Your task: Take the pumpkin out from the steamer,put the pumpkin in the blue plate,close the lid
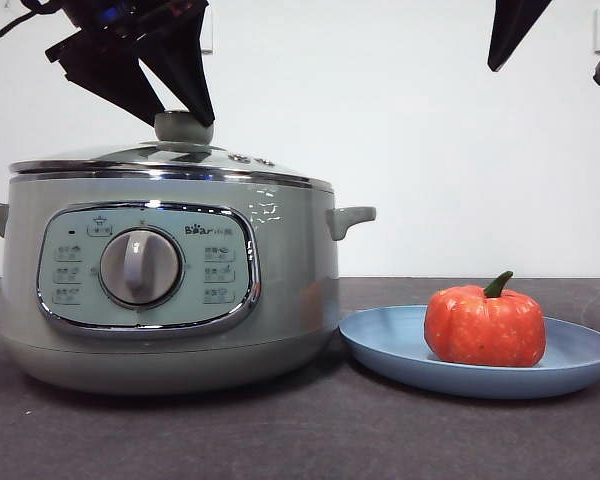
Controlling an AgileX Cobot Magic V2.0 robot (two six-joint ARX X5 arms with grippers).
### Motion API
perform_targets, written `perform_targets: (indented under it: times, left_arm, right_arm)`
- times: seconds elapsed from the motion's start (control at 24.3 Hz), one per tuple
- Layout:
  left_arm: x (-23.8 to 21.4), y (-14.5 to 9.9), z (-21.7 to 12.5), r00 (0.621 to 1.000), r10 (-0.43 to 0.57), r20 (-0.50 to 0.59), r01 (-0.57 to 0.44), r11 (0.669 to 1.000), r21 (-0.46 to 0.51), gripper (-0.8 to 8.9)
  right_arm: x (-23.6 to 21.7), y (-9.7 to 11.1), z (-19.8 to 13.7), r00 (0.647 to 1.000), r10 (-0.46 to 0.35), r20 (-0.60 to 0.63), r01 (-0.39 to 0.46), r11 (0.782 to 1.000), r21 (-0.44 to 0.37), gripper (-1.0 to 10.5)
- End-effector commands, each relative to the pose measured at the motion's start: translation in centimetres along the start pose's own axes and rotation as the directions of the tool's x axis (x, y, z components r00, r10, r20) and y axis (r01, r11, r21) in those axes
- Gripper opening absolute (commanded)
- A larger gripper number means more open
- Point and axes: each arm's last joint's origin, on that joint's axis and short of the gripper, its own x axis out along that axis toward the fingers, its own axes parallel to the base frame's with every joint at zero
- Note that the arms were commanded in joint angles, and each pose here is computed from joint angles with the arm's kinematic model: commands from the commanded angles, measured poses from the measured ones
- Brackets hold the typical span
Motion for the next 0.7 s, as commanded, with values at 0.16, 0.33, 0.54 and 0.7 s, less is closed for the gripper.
perform_targets:
  times: [0.16, 0.33, 0.54, 0.7]
  left_arm:
    - [0.64, -0.22, -0.24, 0.999, -0.02, -0.037, 0.02, 1.0, 0.002, -0.09]
    - [0.64, -0.23, -0.23, 0.999, -0.021, -0.036, 0.021, 1.0, 0.002, -0.09]
    - [0.64, -0.2, -0.14, 1.0, -0.012, -0.027, 0.012, 1.0, 0.003, 2.51]
    - [-0.02, -0.27, 0.22, 1.0, -0.013, 0.009, 0.014, 1.0, -0.015, 4.09]
  right_arm:
    - [0.11, 0.0, -0.2, 1.0, -0.003, -0.01, 0.003, 1.0, 0.004, 6.0]
    - [0.11, 0.0, -0.22, 1.0, -0.003, -0.012, 0.003, 1.0, 0.004, 6.0]
    - [0.11, 0.0, -0.22, 1.0, -0.003, -0.013, 0.003, 1.0, 0.004, 6.0]
    - [0.11, 0.0, -0.27, 1.0, -0.003, -0.017, 0.003, 1.0, 0.003, 6.0]
